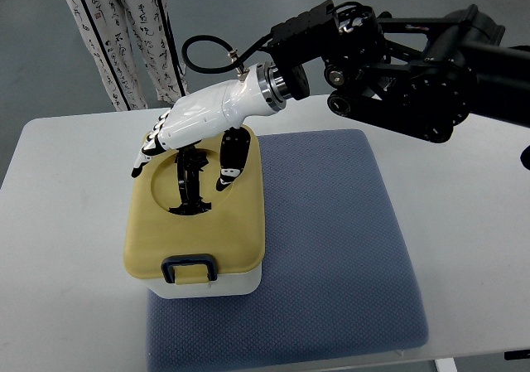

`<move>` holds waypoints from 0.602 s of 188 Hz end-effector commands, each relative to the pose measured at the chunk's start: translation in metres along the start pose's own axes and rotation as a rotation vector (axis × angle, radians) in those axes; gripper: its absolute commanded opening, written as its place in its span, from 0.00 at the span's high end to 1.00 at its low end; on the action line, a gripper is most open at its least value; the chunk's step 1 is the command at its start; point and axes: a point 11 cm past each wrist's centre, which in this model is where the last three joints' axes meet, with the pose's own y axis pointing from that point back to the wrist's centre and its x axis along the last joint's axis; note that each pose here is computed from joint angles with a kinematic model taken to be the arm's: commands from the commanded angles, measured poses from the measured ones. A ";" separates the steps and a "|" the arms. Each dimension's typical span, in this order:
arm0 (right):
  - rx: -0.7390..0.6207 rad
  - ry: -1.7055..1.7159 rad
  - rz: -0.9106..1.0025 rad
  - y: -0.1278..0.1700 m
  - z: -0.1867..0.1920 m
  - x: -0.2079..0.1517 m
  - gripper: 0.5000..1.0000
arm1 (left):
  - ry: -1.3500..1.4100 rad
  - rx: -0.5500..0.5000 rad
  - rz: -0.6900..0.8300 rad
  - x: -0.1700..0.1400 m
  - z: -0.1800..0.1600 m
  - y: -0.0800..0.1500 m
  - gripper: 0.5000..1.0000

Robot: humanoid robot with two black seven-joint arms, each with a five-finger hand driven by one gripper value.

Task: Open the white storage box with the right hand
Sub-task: 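Lower the right hand and close its fingers around the black lid handle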

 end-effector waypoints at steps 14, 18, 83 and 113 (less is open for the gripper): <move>-0.011 0.000 -0.002 0.003 0.003 -0.003 0.35 | 0.000 0.001 0.000 0.000 -0.001 0.000 0.00; -0.013 0.001 -0.002 0.003 0.004 -0.003 0.36 | 0.000 0.001 0.000 0.000 -0.001 0.000 0.00; 0.000 0.000 -0.002 -0.002 0.001 -0.004 0.49 | 0.000 0.000 -0.001 0.000 0.000 0.000 0.00; 0.002 -0.001 -0.002 -0.002 0.000 -0.004 0.69 | 0.000 0.001 0.001 0.000 0.000 0.000 0.00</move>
